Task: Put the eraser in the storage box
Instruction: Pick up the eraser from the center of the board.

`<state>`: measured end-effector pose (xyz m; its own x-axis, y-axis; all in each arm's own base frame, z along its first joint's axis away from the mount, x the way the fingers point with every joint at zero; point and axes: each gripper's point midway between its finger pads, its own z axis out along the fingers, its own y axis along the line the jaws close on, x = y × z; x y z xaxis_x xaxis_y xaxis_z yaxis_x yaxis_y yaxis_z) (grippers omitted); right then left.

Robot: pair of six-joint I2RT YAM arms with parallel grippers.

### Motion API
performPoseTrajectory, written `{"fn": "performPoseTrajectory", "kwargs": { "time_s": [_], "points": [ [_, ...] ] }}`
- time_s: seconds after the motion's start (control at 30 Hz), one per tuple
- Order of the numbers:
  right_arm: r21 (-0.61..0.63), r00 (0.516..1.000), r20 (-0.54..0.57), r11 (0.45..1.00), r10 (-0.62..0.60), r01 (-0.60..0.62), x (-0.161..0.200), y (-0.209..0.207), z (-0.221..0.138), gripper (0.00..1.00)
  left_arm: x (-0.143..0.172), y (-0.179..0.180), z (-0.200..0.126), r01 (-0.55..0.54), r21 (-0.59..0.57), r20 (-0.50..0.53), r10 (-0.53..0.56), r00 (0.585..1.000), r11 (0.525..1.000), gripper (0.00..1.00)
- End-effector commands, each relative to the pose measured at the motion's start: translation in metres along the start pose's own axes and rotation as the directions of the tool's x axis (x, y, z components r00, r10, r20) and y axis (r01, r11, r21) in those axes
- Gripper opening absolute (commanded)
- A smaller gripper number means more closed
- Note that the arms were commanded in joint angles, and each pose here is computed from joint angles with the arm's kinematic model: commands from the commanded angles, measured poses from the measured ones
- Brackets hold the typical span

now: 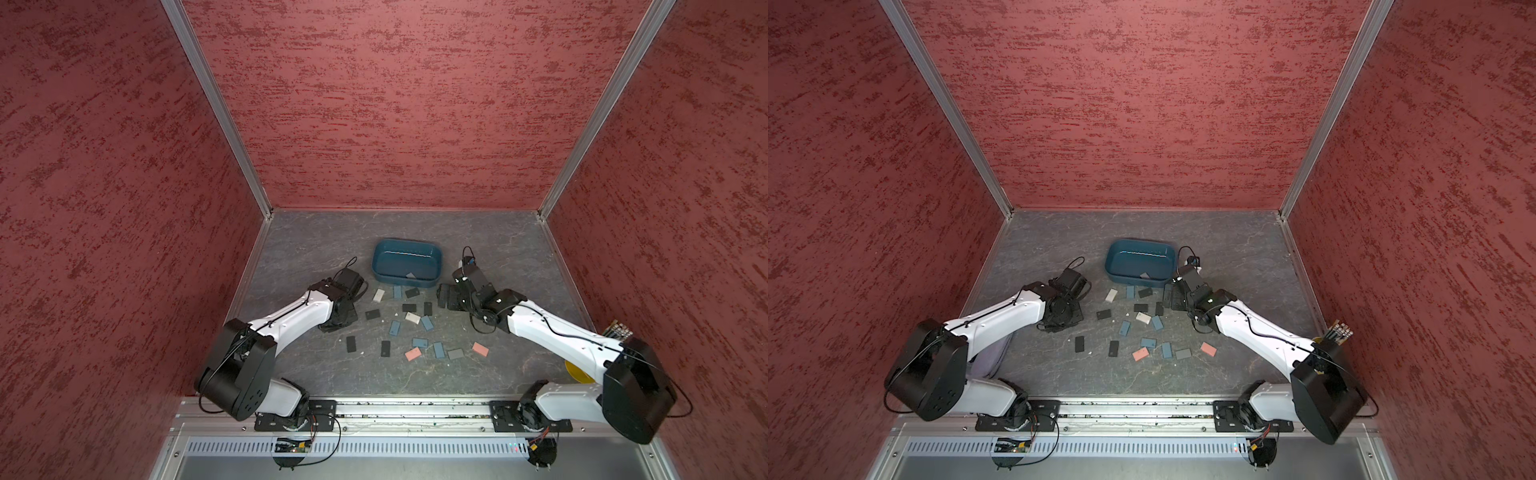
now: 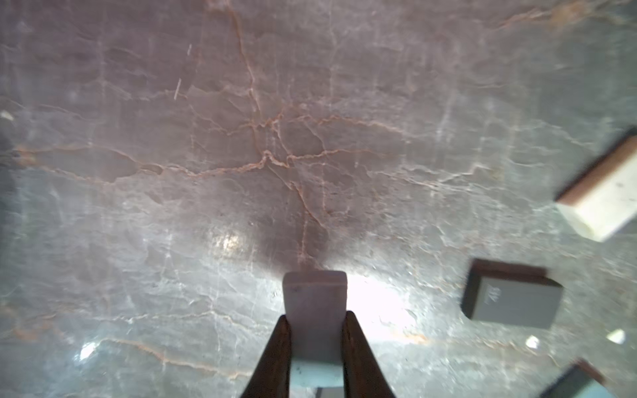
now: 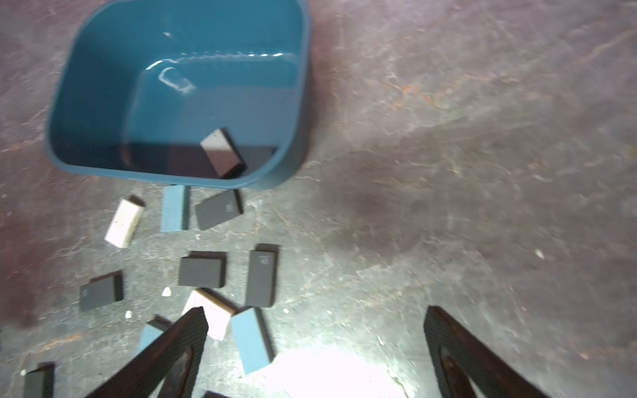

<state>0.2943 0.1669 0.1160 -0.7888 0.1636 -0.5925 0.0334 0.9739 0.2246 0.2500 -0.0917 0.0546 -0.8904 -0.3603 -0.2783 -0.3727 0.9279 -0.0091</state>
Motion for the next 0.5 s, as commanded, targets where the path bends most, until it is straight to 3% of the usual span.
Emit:
{"fn": "performPoseTrajectory", "kwargs": {
  "time_s": [0.0, 0.27, 0.47],
  "points": [
    [0.084, 0.997, 0.014, 0.994, 0.073, -0.074, 0.005, -0.022, -0.007, 0.99, -0.012, -0.009, -0.024, -0.042, 0.024, 0.045, 0.041, 0.998, 0.999, 0.23],
    [0.138, 0.986, -0.028, 0.977, 0.165, -0.160, 0.038, -0.050, -0.012, 0.99, -0.040, -0.056, -0.071, -0.134, 0.111, 0.101, 0.123, 0.987, 0.985, 0.24],
    [0.141, 0.985, -0.032, 0.976, 0.169, -0.163, 0.052, -0.061, -0.014, 0.99, -0.064, -0.093, -0.085, -0.207, 0.126, 0.114, 0.193, 0.975, 0.970, 0.25]
  ]
}}
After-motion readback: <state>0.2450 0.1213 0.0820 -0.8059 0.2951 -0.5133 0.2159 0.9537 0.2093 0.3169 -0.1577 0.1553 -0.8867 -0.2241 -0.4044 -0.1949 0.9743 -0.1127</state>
